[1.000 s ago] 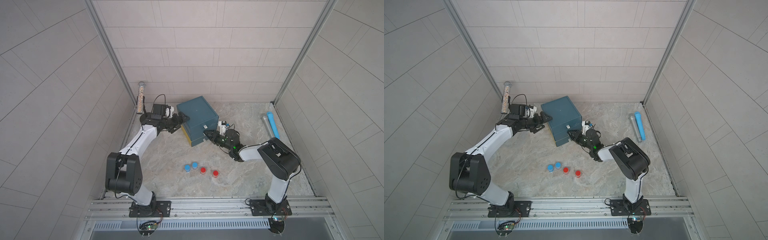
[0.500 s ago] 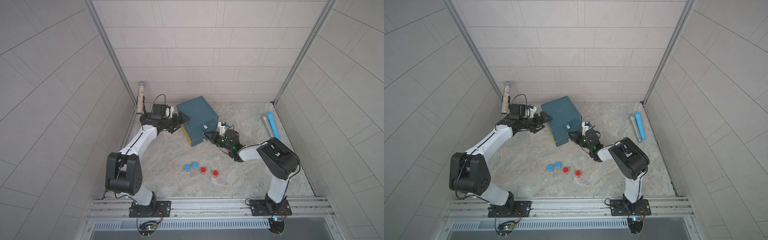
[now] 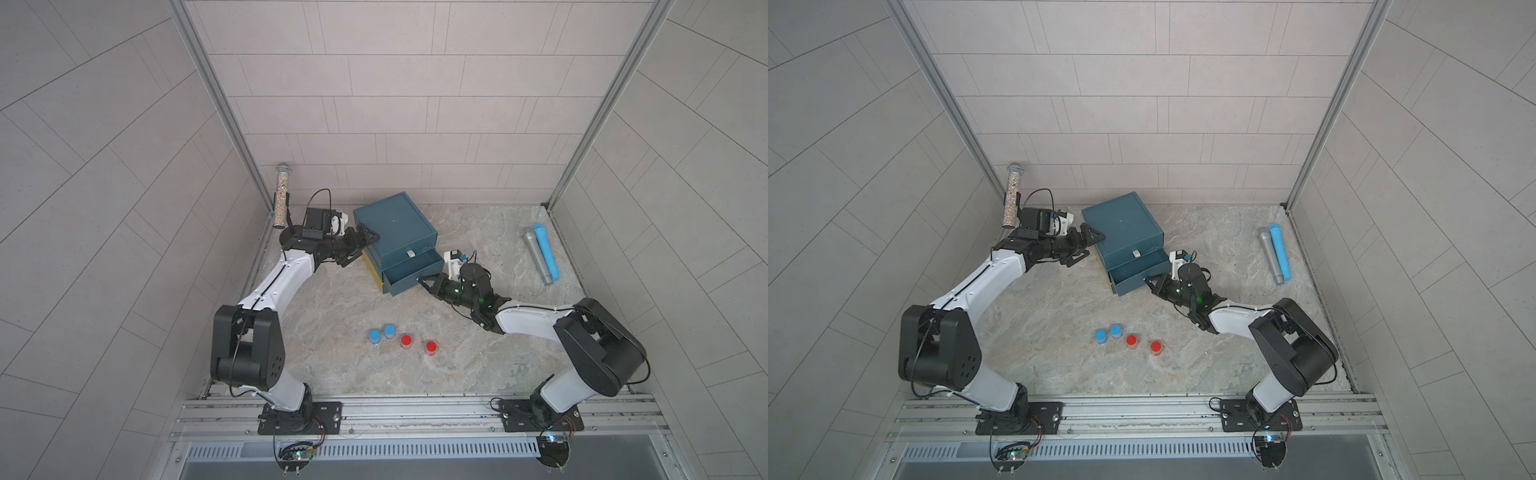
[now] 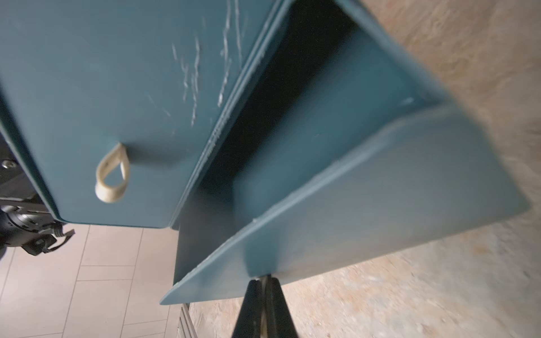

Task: Put the paint cans in the drawer according to color
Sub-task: Open the drawer in the storage box, then pick up the paint can at the center of the board.

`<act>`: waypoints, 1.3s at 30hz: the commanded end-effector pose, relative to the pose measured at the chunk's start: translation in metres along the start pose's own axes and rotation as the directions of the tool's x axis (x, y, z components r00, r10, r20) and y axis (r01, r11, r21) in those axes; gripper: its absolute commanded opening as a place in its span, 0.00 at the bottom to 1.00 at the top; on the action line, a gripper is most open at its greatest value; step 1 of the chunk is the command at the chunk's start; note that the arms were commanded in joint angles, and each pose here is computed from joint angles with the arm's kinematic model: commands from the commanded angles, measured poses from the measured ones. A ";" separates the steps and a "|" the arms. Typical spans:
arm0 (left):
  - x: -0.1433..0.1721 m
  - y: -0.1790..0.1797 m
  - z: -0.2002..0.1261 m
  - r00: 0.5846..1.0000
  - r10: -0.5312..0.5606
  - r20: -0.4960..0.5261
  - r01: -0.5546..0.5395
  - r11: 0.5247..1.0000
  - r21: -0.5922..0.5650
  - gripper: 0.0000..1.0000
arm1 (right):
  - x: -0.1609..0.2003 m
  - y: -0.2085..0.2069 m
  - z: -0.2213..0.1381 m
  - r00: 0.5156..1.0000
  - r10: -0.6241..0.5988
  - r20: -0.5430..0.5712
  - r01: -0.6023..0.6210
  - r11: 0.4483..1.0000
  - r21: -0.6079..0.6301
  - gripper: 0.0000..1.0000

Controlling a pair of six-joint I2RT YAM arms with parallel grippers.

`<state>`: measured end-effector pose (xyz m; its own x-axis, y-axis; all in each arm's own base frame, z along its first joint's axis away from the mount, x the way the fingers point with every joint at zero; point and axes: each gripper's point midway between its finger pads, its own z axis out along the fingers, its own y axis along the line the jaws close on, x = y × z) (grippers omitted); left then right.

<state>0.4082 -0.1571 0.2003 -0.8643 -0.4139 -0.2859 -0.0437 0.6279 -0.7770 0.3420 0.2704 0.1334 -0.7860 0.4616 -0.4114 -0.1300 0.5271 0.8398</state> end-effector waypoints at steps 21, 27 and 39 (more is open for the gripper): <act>0.010 0.028 0.005 0.999 -0.043 -0.031 0.040 0.994 -0.102 0.97 | 0.017 -0.009 -0.090 0.957 -0.274 -0.098 0.291 0.905 0.312 0.64; 0.010 0.028 0.006 0.998 -0.047 -0.036 0.044 0.994 -0.100 0.97 | 0.037 -0.016 -0.132 0.890 -0.395 -0.230 0.457 0.770 0.445 0.68; 0.010 0.028 0.005 0.999 -0.045 -0.031 0.041 0.994 -0.102 0.97 | 0.115 -0.031 -0.100 0.738 -0.451 -0.502 0.658 0.644 0.390 0.66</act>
<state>0.4084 -0.1568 0.2002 -0.8634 -0.4148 -0.2871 -0.0444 0.6294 -0.7758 0.1939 0.2394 0.0971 -0.8372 -0.2131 -0.5037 -0.3545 0.9127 0.2031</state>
